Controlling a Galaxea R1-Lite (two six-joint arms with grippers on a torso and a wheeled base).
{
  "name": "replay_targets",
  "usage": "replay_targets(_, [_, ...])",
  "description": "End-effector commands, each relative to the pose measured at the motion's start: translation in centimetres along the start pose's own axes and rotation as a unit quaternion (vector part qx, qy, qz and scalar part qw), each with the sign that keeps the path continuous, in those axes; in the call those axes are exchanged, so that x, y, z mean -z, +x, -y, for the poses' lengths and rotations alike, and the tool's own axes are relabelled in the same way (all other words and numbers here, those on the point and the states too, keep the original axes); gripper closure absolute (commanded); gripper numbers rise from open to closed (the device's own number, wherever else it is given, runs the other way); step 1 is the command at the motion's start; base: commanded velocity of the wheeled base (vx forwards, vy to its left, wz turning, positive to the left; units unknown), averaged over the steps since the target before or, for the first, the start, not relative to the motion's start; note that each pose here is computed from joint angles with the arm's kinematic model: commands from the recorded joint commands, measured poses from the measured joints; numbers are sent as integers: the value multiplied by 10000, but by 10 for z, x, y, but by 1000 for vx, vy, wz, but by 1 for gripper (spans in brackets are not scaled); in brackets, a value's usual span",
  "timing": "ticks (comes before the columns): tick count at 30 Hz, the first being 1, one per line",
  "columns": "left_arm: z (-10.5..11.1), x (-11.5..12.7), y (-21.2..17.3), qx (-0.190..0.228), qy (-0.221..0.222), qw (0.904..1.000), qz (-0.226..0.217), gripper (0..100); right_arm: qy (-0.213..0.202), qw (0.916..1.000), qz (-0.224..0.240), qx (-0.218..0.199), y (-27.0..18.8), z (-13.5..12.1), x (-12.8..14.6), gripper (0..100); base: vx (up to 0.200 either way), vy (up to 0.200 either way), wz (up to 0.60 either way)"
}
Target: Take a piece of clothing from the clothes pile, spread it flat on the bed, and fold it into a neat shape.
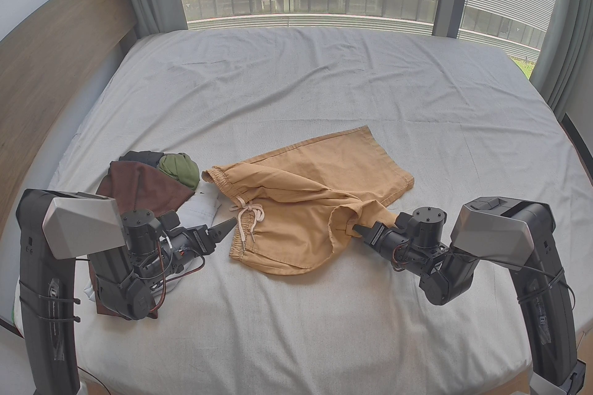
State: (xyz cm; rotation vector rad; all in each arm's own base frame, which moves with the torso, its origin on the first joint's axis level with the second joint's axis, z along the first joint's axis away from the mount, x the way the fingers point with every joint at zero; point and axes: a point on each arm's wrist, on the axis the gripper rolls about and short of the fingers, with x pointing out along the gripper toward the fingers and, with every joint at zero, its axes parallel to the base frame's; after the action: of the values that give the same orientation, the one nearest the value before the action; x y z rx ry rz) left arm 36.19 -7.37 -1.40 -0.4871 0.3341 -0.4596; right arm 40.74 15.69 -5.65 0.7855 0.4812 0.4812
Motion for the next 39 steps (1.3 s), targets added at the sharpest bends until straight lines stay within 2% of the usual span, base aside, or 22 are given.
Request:
replay_targets(1, [0, 0, 0, -4, -2, 10000, 5, 0, 4, 10000, 29, 62, -2, -1, 0, 100, 0, 0, 0])
replay_targets(11, [-1, -1, 0, -10, 8, 10000, 26, 0, 73, 9994, -33, 336, -57, -26, -17, 100, 0, 0, 0])
replay_targets(19, [0, -2, 0, -3, 13, 10000, 39, 0, 203, 9975, -47, 682, -74, -8, -19, 100, 0, 0, 0])
replay_targets(27, [-1, -3, 0, -10, 11, 10000, 43, 0, 238, 9967, -198, 745, -75, -3, -9, 100, 0, 0, 0])
replay_targets(28, [-1, -2, -1, -13, 9, 10000, 36, 0, 245, 9967, -203, 751, -74, -2, -8, 0, 0, 0, 0])
replay_targets(39, [0, -2, 0, -3, 13, 10000, 39, 0, 239, 9969, -194, 730, -72, 1, -6, 0, 0, 0, 0])
